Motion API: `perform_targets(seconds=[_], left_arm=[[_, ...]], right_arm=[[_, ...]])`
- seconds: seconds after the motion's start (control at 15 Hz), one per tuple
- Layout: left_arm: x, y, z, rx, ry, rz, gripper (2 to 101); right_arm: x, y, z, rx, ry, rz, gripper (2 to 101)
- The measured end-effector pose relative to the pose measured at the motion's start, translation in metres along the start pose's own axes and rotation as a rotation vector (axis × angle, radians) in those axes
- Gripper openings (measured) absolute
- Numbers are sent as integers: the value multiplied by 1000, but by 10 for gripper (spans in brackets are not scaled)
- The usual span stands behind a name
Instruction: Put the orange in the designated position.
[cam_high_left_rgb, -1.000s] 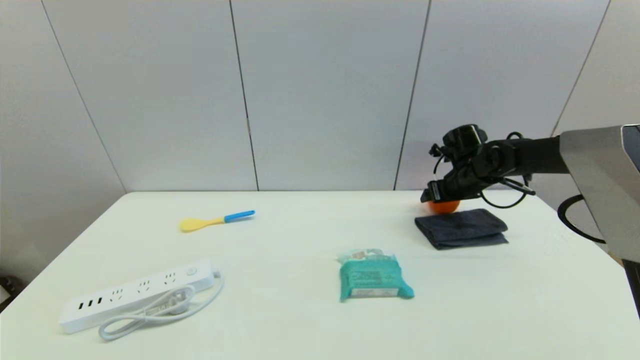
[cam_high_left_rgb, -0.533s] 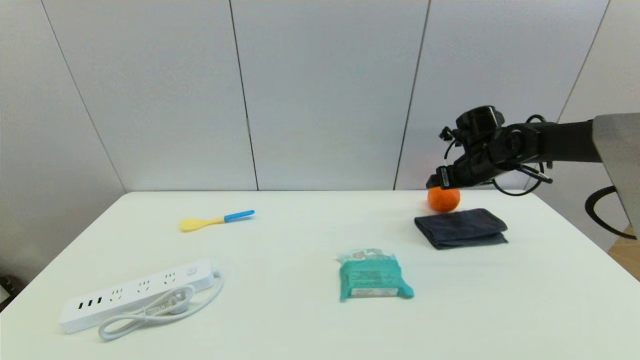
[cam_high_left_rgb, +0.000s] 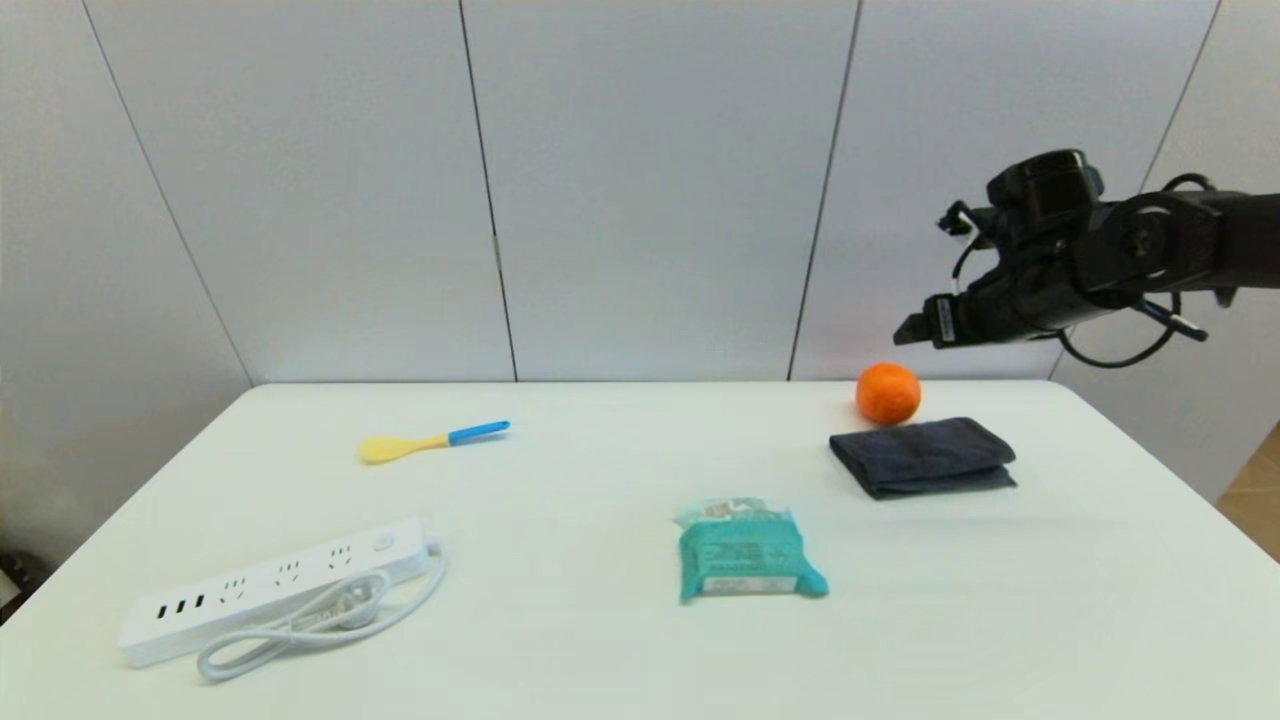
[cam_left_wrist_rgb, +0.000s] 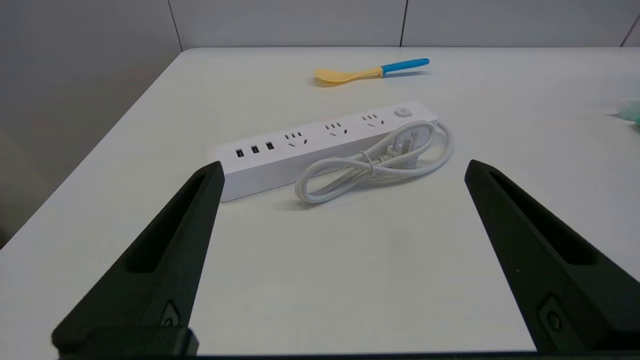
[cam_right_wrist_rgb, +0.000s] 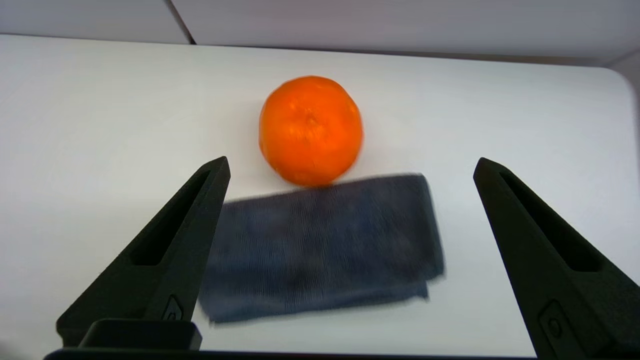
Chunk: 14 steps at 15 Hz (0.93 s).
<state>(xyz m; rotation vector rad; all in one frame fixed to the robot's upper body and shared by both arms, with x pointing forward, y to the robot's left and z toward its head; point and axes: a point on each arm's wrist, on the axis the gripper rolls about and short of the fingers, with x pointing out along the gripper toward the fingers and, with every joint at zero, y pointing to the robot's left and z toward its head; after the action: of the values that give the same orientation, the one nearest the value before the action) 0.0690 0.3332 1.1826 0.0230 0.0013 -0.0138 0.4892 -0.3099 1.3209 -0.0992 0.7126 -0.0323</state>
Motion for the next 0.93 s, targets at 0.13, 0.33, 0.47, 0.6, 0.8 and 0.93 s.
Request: perform_targets(seconds=[0.13,0.33,0.47,0.6,0.8,0.93], left_arm=[[0,0,0,0,0,0,979],[0,0,0,0,0,0,979],[0,0,0,0,0,0,979],[0,0,0,0,0,0,979],[0,0,0,0,0,0,979],[0,0,0,0,0,0,979]], right_arm=[[-33,-2,-1,5,-36,5,969],[-97,-3,-9,2,-115,26,971],[-137,-5,-25,-5,-152,36,971],[-171,-10,-46,-3,-183,34,971],[-216,-21,-82,8,-188,9,971],[-246,-28,-110,12,-163,-16,971]])
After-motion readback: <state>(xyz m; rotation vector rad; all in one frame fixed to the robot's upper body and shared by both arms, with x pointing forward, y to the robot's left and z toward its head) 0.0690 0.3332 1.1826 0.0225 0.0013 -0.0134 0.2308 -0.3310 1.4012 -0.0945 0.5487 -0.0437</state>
